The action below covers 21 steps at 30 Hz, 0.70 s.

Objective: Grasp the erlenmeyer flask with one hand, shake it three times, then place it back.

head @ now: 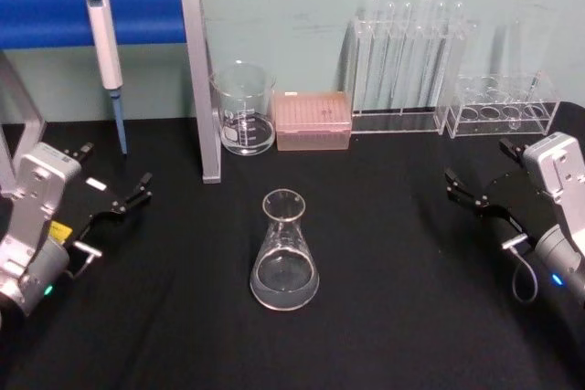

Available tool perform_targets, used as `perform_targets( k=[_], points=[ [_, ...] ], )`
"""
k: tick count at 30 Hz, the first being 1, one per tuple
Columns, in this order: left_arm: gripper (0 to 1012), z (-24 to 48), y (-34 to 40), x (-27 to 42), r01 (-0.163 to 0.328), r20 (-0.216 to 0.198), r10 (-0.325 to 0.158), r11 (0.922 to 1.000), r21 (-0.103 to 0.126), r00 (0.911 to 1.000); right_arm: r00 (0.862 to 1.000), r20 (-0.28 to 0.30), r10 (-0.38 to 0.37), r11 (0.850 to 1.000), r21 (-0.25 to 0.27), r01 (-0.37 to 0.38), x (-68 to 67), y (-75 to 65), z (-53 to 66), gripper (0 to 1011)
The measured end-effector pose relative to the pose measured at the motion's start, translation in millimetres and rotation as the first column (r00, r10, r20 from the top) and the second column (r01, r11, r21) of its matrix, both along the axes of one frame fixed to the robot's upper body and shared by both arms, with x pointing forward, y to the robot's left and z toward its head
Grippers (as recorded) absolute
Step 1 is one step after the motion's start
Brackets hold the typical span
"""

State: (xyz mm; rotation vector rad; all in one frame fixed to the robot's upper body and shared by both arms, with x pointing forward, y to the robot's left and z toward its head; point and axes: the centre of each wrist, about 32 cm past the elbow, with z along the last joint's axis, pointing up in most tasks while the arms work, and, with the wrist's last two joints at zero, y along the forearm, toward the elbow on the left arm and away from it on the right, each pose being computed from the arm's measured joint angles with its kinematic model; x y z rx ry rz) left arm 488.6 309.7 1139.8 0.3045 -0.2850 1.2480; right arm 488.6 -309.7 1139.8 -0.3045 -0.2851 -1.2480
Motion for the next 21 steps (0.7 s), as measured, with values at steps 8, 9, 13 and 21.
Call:
perform_targets(
  k=[8,9,13,21],
  points=[
    [1001,0.0,0.0,0.0,0.000,0.000,0.000,1.0000,0.000,1.0000,1.000,0.000,0.000,1.000,0.000,0.000,0.0,0.0,0.0,1000],
    [1001,0.0,0.0,0.0,0.000,0.000,0.000,1.0000,0.000,1.0000,1.000,0.000,0.000,1.000,0.000,0.000,0.0,0.0,0.0,1000],
    [1001,0.0,0.0,0.0,0.000,0.000,0.000,1.0000,0.000,1.0000,1.000,0.000,0.000,1.000,0.000,0.000,0.0,0.0,0.0,1000],
    [1001,0.0,0.0,0.0,0.000,0.000,0.000,1.0000,0.000,1.0000,1.000,0.000,0.000,1.000,0.000,0.000,0.0,0.0,0.0,1000]
  ],
)
